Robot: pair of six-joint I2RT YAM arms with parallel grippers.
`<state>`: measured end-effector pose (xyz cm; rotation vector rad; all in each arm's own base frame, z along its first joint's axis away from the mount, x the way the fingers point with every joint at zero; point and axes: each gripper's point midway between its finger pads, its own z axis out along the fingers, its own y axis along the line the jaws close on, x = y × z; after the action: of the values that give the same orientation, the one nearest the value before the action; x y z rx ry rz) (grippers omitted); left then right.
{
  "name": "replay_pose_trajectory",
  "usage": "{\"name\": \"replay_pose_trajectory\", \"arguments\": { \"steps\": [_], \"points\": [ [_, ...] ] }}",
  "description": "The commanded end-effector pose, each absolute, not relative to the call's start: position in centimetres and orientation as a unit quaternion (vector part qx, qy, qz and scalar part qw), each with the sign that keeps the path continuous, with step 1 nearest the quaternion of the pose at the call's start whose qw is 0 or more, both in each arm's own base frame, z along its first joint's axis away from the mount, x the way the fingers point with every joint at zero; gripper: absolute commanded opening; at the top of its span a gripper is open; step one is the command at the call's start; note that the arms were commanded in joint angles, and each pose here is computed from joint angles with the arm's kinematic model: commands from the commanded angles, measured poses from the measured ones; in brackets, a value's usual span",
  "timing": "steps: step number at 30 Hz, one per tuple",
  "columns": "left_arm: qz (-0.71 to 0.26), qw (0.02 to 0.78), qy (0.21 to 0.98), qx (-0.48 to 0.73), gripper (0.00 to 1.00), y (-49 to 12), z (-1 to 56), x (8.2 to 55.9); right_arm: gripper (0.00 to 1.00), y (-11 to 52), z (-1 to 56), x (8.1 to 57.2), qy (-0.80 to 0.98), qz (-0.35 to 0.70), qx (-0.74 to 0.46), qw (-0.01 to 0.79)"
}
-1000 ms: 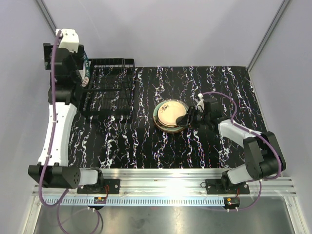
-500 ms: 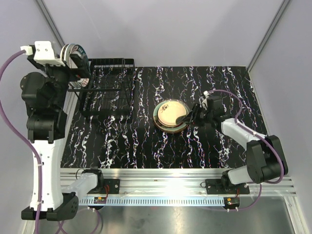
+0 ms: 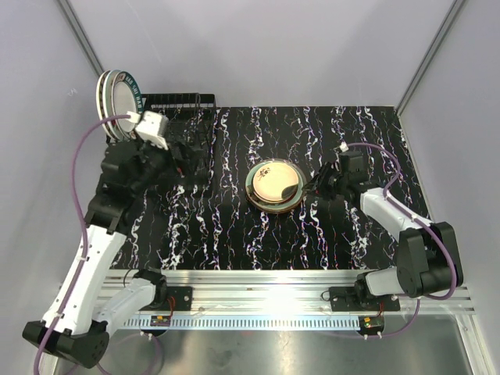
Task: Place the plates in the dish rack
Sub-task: Grab a plate with the right arm
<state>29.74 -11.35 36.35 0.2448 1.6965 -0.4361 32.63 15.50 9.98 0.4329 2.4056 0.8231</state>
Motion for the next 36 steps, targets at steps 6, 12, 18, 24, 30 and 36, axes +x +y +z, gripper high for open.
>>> {"name": "replay_pose_trajectory", "arguments": {
  "steps": [6, 12, 18, 24, 30, 36],
  "points": [
    [-0.208, 0.608, 0.744, 0.181, 0.99, -15.3, 30.9, 29.4, 0.4, 16.9, 13.9, 35.2, 0.865, 0.355, 0.144, 0.325],
    [-0.168, 0.619, 0.759, 0.114, 0.99, -12.9, 30.2, 30.1, 0.4, 17.3, 11.9, 35.9, 0.876, 0.351, 0.151, 0.293],
    [-0.155, 0.626, 0.758, 0.099, 0.99, -12.1, 30.5, 29.8, 0.37, 17.4, 10.1, 36.8, 0.886, 0.34, 0.162, 0.271],
    [-0.143, 0.625, 0.762, 0.093, 0.99, -11.6, 30.2, 29.9, 0.36, 17.3, 9.8, 36.9, 0.889, 0.334, 0.162, 0.268],
    [-0.142, 0.621, 0.765, 0.092, 0.99, -11.6, 29.9, 30.0, 0.35, 17.7, 9.2, 37.0, 0.888, 0.343, 0.165, 0.259],
    [-0.142, 0.62, 0.766, 0.094, 0.99, -11.7, 29.9, 30.0, 0.27, 17.8, 9.0, 37.1, 0.888, 0.344, 0.169, 0.253]
  ]
}}
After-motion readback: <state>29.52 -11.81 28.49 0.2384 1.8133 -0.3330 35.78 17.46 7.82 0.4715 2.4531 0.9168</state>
